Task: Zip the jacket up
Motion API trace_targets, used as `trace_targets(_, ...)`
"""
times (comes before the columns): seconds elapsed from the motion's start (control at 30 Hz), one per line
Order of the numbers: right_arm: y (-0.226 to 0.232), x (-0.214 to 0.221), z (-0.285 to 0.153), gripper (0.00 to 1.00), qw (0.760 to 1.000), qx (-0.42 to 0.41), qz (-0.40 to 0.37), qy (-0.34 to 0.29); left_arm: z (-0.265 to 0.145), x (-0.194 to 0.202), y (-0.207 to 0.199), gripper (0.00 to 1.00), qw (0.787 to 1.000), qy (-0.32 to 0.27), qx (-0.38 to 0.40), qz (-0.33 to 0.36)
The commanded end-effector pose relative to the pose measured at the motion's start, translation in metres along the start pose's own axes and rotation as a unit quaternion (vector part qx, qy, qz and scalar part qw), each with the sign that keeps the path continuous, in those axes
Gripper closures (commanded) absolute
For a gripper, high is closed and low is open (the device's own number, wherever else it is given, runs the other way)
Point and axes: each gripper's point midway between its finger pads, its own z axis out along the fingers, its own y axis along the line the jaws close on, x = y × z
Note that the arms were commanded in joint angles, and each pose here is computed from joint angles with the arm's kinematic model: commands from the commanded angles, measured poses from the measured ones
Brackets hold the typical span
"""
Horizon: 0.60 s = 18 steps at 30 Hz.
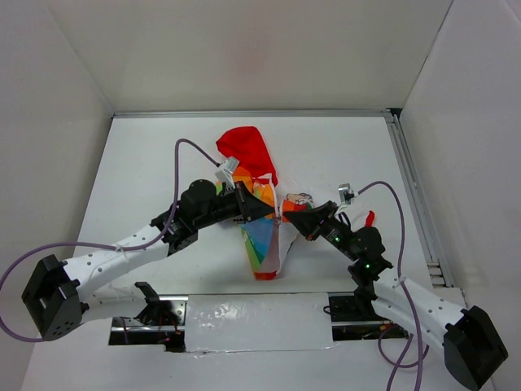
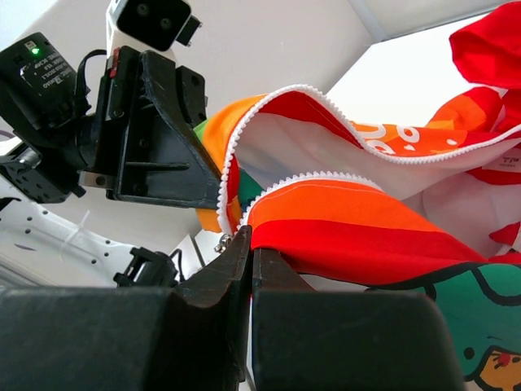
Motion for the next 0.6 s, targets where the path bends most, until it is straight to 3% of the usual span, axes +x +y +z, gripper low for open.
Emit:
trace_targets(0.0, 0.026, -0.025, 0.007, 1.0, 0.998, -0.04, -0.023, -0.037, -0.003, -0.013, -0.036, 1.0, 0.998, -0.009, 0.06, 0.026)
trace_targets(0.57, 0.033, -0.011, -0.003, 1.0, 0.997, -0.06, -0.042, -0.005, -0.004, -0.029, -0.028, 1.0, 0.998, -0.045, 0.02, 0.032)
